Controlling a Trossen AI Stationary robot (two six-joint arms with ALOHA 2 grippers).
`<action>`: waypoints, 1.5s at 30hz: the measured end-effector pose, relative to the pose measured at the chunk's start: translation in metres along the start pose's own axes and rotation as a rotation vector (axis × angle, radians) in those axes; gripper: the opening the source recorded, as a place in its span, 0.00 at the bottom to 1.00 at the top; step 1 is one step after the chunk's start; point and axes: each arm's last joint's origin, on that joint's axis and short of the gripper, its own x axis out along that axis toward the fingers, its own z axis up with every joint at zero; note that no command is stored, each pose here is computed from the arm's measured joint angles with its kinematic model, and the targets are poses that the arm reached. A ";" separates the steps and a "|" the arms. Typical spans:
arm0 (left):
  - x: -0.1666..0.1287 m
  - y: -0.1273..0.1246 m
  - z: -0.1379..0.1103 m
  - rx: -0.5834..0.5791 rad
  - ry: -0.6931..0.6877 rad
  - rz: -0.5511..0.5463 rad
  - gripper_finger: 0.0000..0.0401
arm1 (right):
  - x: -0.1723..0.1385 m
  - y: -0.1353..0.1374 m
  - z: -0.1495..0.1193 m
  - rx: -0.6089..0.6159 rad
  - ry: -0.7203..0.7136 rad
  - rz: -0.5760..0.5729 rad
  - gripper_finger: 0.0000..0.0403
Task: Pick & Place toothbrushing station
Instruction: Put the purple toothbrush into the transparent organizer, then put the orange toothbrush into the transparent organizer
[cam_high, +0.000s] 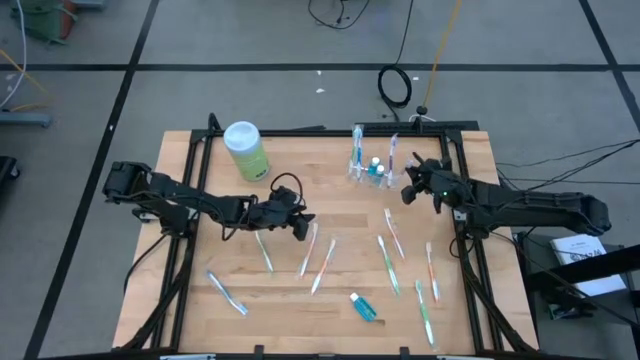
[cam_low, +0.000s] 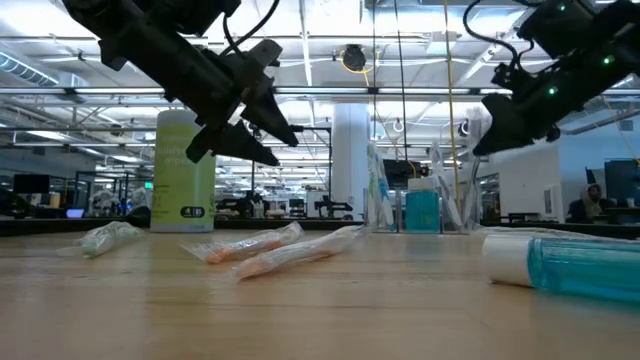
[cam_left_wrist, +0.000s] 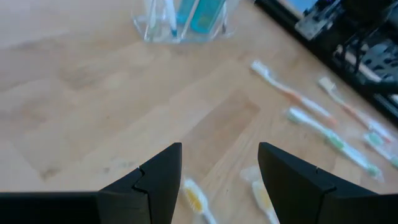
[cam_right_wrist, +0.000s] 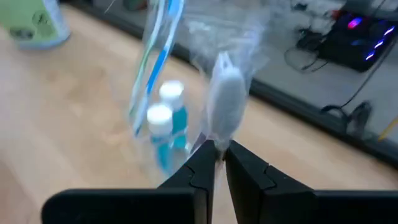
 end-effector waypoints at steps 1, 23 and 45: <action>0.000 0.000 -0.001 -0.003 0.017 -0.003 0.54 | 0.001 0.000 -0.004 0.001 0.017 0.013 0.07; 0.020 -0.001 -0.029 -0.088 0.112 -0.012 0.54 | 0.004 -0.002 -0.009 -0.084 -0.027 -0.059 0.37; 0.055 0.014 -0.062 -0.192 0.196 0.037 0.39 | -0.001 -0.004 0.015 -0.142 -0.244 -0.245 0.44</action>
